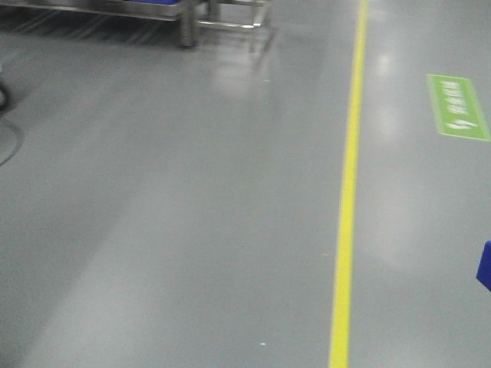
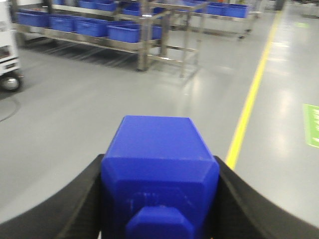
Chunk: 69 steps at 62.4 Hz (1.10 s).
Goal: Pour parts from conveyor to right shelf
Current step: 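Drive the base away from the conveyor holding the block in the right gripper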
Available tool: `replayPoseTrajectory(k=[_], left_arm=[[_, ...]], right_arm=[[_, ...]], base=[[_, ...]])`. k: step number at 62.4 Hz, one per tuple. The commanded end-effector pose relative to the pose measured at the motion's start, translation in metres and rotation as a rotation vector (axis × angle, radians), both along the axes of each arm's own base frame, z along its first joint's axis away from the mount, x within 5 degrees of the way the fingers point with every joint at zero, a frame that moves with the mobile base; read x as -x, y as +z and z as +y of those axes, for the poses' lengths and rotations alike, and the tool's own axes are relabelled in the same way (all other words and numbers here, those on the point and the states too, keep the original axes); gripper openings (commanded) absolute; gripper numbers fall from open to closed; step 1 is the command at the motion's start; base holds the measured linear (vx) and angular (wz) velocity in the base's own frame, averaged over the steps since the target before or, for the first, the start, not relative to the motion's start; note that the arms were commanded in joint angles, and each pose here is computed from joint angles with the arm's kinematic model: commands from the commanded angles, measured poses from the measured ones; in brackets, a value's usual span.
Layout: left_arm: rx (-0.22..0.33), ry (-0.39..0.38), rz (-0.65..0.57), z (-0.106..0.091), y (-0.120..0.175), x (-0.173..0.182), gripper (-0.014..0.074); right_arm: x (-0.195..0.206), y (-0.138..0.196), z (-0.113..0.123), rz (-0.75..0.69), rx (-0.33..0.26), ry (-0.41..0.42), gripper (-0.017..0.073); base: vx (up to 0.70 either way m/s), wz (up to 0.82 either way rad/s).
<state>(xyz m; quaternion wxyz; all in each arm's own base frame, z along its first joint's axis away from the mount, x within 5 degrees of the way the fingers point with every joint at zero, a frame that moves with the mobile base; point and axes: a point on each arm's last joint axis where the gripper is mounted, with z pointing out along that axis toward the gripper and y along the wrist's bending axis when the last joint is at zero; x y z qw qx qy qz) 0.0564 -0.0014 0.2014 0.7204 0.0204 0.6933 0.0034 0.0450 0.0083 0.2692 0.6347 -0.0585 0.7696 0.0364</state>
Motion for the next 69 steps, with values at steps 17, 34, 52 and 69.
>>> replayPoseTrajectory(k=[17, 34, 52, 69], left_arm=[[0.010, -0.002, -0.058, -0.0001, -0.0028, 0.0001, -0.0006], [0.010, -0.002, -0.058, -0.0001, -0.0028, 0.0001, -0.0006], [0.010, -0.002, -0.058, -0.0001, -0.0028, 0.0001, -0.0006], [0.010, -0.002, -0.058, -0.0001, -0.0028, 0.0001, -0.0006]], right_arm=[[-0.0007, 0.0141, -0.0007, -0.083, -0.007, -0.011, -0.0005], [-0.0007, 0.0141, -0.0007, -0.083, -0.007, -0.011, -0.0005], [-0.0007, 0.0139, -0.0007, -0.082, -0.006, -0.011, -0.0005], [-0.0007, 0.0138, -0.0007, -0.080, -0.006, -0.011, -0.0005]], base=[[0.02, -0.74], [0.09, -0.42], [0.19, -0.27], [0.34, -0.01]])
